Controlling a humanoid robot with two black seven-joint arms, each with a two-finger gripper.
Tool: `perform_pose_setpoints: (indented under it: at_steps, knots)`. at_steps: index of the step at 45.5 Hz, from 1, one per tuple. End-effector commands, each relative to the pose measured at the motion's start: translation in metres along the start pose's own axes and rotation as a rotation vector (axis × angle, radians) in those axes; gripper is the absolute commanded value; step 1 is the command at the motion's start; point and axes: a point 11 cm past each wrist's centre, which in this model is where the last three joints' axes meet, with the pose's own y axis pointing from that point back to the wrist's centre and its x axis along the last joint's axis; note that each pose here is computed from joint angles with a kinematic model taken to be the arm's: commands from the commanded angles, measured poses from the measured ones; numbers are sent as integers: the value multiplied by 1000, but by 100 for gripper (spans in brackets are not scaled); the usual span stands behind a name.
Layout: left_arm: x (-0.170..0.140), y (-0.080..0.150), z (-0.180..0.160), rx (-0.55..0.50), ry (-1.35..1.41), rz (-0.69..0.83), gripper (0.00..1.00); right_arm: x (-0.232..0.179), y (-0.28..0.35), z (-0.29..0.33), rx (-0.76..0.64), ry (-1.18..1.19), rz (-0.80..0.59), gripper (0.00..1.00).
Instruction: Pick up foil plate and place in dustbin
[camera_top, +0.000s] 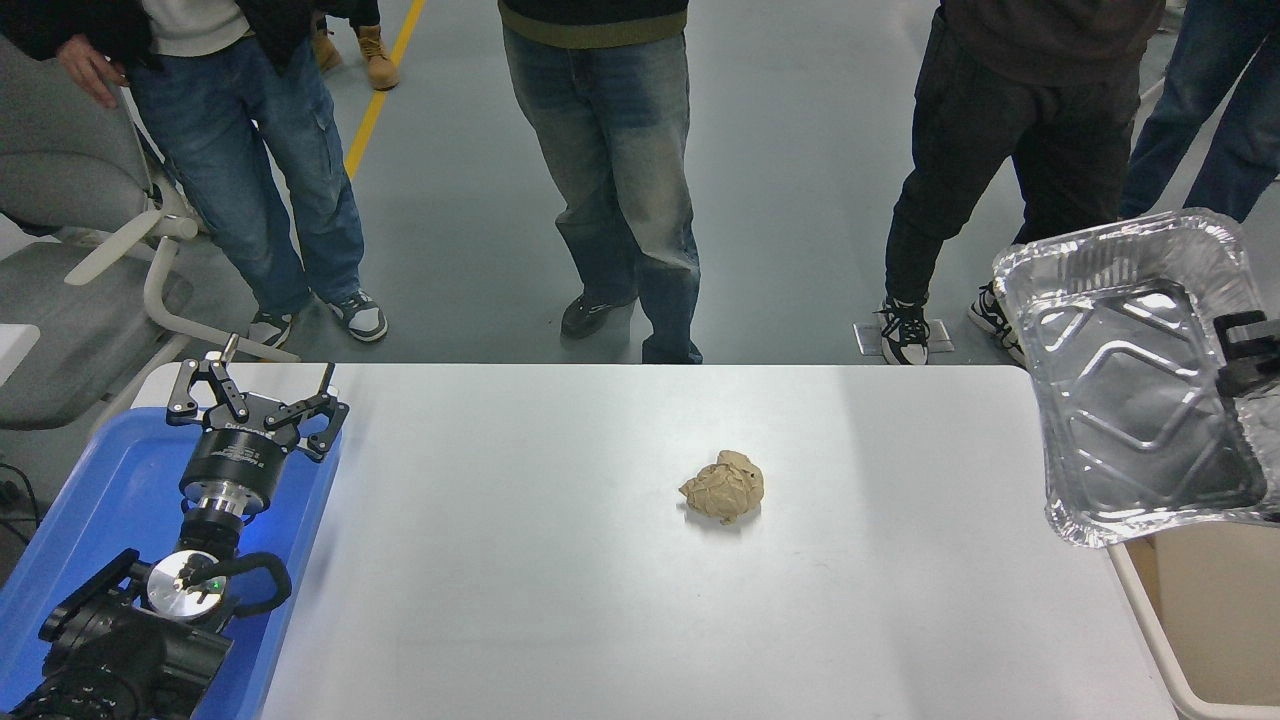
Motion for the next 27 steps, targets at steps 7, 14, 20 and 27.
perform_pose_setpoints:
  at_steps: [7, 14, 20, 27]
  knots:
    - [0, 0, 1, -3, 0, -1, 99, -11, -85, 113, -200, -102, 124, 0]
    - [0, 0, 0, -2, 1, 1, 99, -30, -141, 156, -305, -128, 173, 0]
    - [0, 0, 0, -1, 0, -1, 99, -59, -194, 180, -361, -168, 210, 0]
    - [0, 0, 0, -1, 0, -1, 99, -99, -252, 186, -406, -212, 239, 0]
